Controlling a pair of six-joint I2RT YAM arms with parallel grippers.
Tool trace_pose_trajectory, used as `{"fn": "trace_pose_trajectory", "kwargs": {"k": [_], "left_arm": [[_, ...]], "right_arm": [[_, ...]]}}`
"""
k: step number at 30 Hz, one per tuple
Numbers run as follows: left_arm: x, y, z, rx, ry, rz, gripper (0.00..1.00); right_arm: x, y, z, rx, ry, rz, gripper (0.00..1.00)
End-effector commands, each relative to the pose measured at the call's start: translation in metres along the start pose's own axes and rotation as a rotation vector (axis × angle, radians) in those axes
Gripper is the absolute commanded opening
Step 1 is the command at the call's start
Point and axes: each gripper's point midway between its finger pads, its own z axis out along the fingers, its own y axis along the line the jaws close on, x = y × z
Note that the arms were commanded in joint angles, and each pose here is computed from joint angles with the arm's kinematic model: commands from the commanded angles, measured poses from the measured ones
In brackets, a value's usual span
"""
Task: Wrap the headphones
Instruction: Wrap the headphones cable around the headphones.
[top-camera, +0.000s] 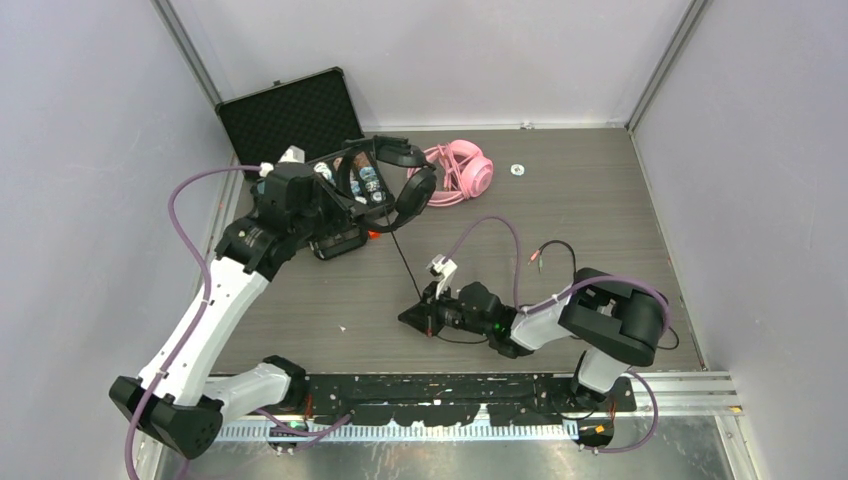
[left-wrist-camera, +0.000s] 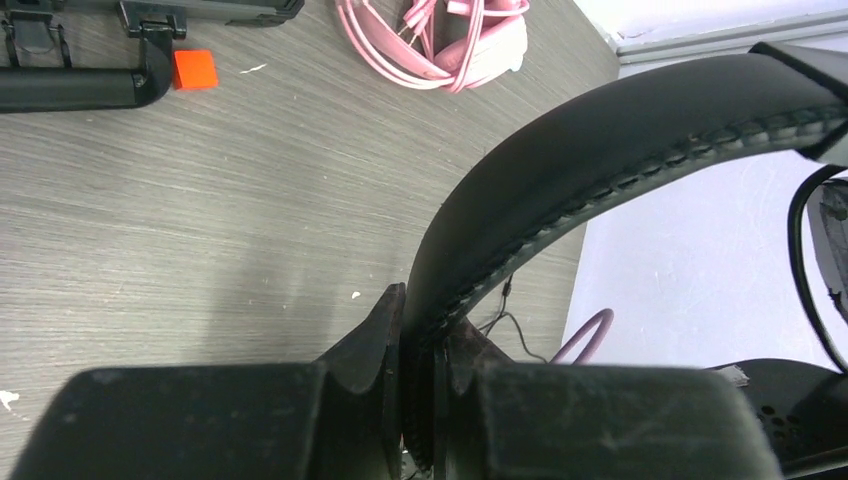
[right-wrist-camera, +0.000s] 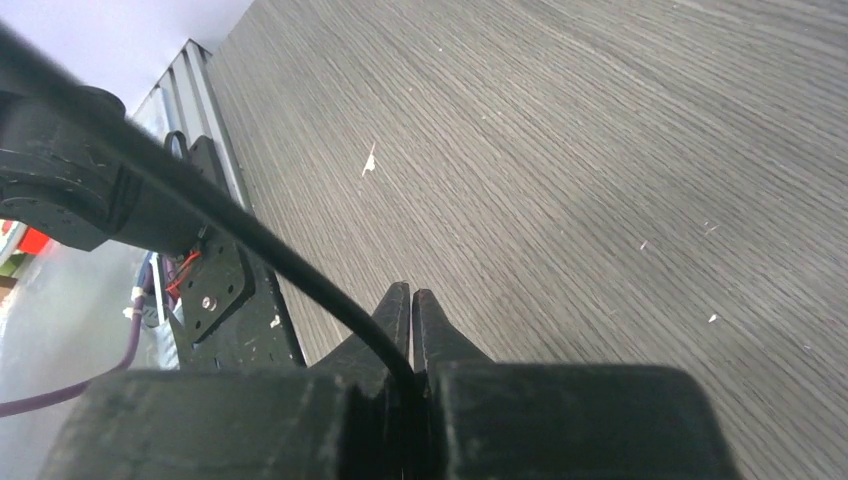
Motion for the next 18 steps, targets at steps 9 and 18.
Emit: {"fn": "trace_pose_trajectory", "kwargs": {"k": [9,18], "left_arm": [[-0.013,-0.061,-0.042,0.328,0.121,0.165,0.0],[-0.021,-0.048,-0.034,0.333,0.137,0.239,0.0]], "right_arm": [[-0.071,-0.034,-0.025,0.018,-0.193,0.086,0.01],[-0.101,-0.052,-0.046,0.063,-0.225,0.11,0.0]]}}
